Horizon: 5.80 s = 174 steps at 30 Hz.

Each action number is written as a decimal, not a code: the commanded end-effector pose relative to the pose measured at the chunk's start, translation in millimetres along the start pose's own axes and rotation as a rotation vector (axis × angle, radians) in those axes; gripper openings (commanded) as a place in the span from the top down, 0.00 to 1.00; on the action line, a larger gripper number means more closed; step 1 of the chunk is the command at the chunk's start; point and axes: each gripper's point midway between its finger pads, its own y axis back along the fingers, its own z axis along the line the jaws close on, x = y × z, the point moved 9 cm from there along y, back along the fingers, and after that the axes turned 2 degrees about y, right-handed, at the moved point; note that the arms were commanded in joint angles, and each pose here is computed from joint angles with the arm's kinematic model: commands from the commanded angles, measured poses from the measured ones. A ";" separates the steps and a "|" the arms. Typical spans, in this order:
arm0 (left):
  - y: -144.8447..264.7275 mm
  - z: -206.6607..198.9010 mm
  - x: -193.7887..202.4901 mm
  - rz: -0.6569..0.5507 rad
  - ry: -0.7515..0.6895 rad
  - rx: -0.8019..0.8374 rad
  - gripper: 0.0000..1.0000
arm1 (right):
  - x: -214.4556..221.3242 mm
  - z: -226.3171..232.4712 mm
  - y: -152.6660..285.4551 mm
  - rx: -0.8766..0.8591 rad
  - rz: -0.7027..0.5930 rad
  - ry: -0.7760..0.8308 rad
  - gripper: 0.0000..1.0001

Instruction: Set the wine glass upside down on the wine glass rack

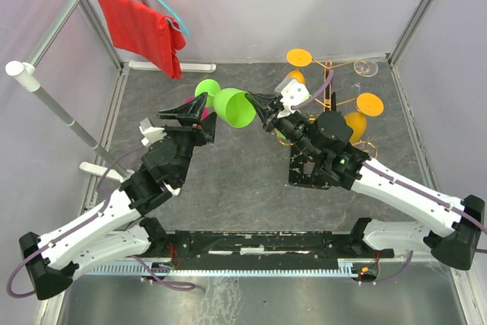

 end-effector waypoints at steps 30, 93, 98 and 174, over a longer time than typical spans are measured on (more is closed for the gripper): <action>-23.8 7.1 -0.2 -0.013 0.159 0.023 0.72 | -18.0 12.3 23.1 -0.071 -0.143 -0.016 0.99; 62.5 7.4 65.1 0.644 -1.447 1.078 0.97 | -18.7 -179.6 64.5 0.544 0.552 -0.101 0.02; 89.8 30.5 87.1 0.715 -1.437 1.144 0.97 | -17.2 -186.3 72.4 0.576 0.560 -0.107 0.02; 1.6 120.3 93.9 0.063 -1.316 0.753 0.97 | -65.8 -163.1 149.9 0.644 0.547 0.078 0.00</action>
